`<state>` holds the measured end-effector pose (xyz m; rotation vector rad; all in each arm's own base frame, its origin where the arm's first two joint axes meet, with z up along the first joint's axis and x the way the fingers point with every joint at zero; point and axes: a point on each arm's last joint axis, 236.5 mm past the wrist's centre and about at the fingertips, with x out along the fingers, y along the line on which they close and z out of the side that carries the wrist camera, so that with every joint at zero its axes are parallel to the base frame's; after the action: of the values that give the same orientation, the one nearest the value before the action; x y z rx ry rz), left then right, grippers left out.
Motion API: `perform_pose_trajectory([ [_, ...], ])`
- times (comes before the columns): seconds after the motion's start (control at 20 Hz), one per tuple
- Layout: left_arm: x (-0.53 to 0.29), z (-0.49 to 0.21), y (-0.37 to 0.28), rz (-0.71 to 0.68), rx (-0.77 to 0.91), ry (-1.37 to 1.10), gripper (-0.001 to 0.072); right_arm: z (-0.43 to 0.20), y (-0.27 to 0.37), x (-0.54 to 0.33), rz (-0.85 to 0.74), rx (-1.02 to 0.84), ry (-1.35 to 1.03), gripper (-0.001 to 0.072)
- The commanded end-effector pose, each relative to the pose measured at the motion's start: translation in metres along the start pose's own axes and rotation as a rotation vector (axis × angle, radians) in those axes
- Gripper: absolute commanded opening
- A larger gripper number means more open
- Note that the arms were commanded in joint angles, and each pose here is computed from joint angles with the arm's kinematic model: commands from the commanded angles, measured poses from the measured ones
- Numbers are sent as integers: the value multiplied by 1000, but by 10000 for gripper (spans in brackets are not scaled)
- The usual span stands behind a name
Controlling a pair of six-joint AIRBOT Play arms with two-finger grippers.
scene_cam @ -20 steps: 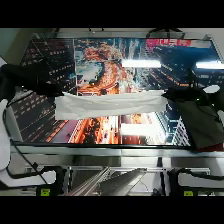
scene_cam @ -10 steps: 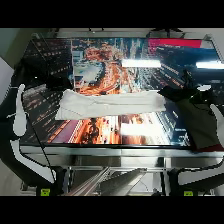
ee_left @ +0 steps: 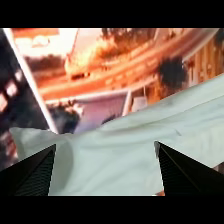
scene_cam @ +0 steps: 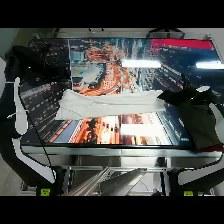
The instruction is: Fold the shirts.
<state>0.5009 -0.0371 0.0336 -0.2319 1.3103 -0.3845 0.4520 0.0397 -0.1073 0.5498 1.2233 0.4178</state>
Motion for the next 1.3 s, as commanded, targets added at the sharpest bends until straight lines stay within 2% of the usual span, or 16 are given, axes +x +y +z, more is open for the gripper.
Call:
perform_pose_trajectory([
  [0.0,0,-2,-13,-15,6,16,689,-18,15,20,9,-61,80,347],
  [0.05,1,-2,-16,-17,11,18,689,-19,22,23,13,-81,87,202],
  [0.15,6,-3,-28,-23,34,30,688,-16,38,23,31,-116,98,21],
  [0.2,9,-4,-35,-27,47,38,638,-13,48,19,47,-136,102,20],
  [0.25,12,-6,-43,-32,64,47,364,-6,59,10,61,-153,96,19],
  [0.3,17,-8,-54,-38,83,60,14,2,70,-1,72,-170,82,19],
  [0.55,88,-45,-146,-178,159,152,16,33,152,-86,137,-324,-23,19],
  [0.75,167,-74,-220,-188,267,138,16,22,222,-135,279,-405,-71,19],
  [0.9,216,-98,-270,-210,364,170,16,5,250,-140,312,-432,-44,20],
  [1.1,246,-116,-300,-231,419,250,16,-11,270,-130,337,-448,8,20],
  [1.25,225,-111,-302,-246,450,291,15,-16,273,-129,341,-444,27,19],
])
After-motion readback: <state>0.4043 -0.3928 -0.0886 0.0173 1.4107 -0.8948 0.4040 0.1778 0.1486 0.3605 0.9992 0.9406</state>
